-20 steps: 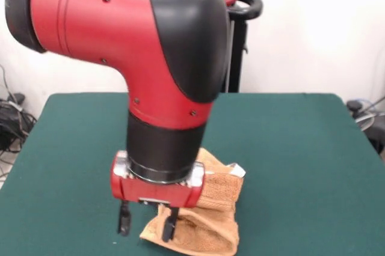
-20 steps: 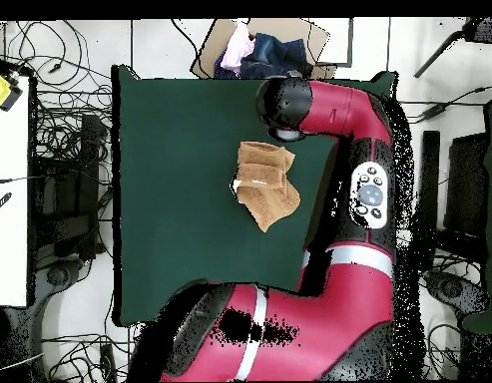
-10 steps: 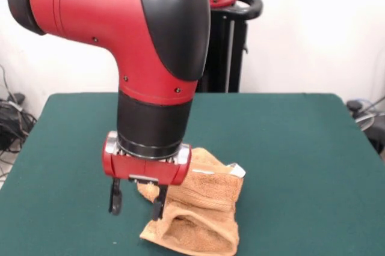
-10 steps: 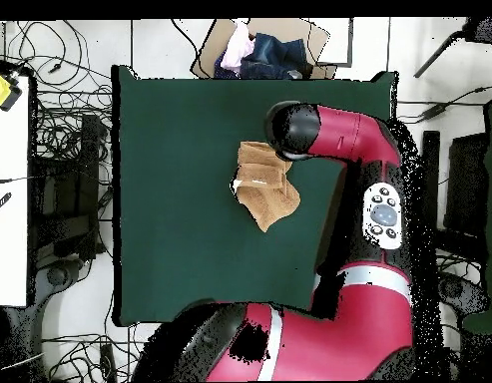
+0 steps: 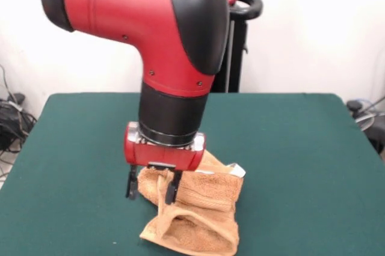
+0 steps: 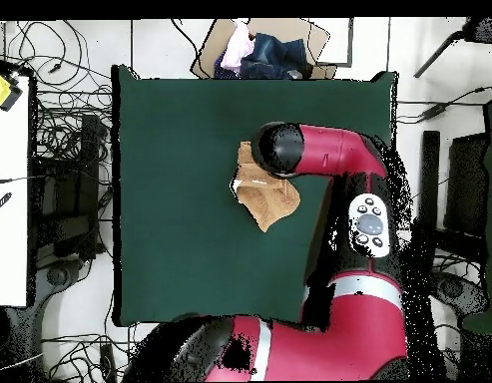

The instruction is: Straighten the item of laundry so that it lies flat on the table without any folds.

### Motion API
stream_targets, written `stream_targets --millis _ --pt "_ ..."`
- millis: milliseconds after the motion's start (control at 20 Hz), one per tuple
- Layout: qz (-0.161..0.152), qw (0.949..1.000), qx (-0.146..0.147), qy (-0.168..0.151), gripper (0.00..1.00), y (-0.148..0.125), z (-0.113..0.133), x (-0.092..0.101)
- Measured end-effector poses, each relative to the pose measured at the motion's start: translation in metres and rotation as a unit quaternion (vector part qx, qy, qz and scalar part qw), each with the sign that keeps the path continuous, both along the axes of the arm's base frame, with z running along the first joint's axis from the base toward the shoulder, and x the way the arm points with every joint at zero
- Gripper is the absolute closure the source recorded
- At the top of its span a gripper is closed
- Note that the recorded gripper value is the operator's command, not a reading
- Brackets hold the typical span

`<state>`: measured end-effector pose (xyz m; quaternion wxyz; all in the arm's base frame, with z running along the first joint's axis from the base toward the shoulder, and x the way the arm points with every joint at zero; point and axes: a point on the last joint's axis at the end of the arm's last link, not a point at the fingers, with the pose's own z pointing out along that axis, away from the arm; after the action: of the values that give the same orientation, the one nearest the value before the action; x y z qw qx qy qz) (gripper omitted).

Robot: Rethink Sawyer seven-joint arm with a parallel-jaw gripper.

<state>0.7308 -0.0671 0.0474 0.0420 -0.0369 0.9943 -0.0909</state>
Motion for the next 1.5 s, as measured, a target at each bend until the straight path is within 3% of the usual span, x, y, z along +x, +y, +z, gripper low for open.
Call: stream_targets --millis 400,1200,1500 --pt "0.022 0.9997 -0.001 0.002 0.00 0.027 -0.004 -0.006" --pt "0.011 0.9999 -0.001 -0.005 0.00 0.008 -0.009 -0.006" --pt "0.018 0.9995 -0.002 -0.028 0.00 0.012 -0.022 -0.003"
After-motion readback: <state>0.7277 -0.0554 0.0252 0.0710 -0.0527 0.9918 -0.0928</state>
